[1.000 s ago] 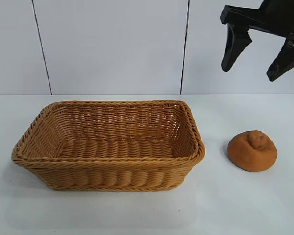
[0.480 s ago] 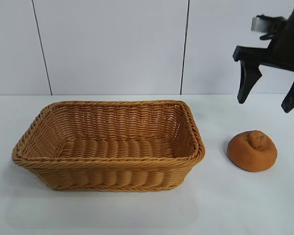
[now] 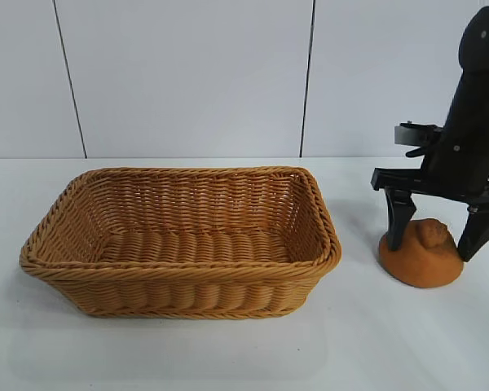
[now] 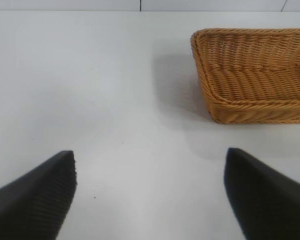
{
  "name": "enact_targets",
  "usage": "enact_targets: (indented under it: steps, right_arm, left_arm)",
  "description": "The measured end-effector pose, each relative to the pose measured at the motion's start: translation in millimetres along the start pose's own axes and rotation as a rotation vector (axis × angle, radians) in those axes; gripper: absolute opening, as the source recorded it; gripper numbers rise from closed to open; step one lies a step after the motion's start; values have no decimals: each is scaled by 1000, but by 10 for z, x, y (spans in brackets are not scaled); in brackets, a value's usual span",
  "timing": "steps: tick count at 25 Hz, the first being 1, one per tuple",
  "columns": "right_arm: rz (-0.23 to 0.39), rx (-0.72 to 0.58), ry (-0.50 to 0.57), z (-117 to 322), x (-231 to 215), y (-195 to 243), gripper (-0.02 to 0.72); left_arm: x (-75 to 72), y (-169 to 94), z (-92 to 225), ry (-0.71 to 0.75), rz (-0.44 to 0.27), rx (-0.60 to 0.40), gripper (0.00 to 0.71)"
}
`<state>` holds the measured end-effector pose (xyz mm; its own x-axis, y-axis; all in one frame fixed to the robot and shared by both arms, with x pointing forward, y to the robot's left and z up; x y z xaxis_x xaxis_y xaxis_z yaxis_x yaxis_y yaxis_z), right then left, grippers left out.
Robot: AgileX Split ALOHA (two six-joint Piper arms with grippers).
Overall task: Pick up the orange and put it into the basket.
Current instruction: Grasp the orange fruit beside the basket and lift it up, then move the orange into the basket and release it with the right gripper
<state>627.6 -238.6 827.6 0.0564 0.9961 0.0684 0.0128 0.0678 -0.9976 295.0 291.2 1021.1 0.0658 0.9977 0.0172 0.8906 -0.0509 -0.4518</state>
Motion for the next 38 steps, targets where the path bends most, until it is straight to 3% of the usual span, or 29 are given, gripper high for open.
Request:
enact_targets:
  steps: [2,7,13,18,23,33,38]
  right_arm:
    - [-2,-9,-19,-2,5,-56,48]
    - [-15,-91,-47,-90,43,-397,46]
    - [-47,-275,-77,-262,140,-1254,46]
    - [-73,-340,-91,-327,234,-1631,46]
    - [-109,-338,-183,-225,672,-1646,46]
    - [-257,-387,-450,343,2084,-1626,46]
    - [-281,-370,-503,519,2473,-1396,46]
  left_arm:
    - [0,0,0,0,0,0,581]
    - [0,0,0,0,0,0,581]
    - [0,0,0,0,0,0,581]
    - [0,0,0,-1,0,0,581]
    - [0,0,0,-1,0,0,581]
    - [0,0,0,-1,0,0,581]
    - [0,0,0,-1,0,0,581]
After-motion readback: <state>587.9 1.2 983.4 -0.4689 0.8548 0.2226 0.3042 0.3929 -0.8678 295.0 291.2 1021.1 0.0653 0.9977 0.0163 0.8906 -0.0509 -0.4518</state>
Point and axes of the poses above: a point on each arm's last joint axis where the gripper is mounted, y pointing out along that axis toward the gripper, x along the wrist's bending axis when the last joint is at zero, z = x × y, the point moved 7 cm from there along y, pointing out along that axis toward the gripper, and after that the axes turned 3 degrees about y, right-handed, at the moved point
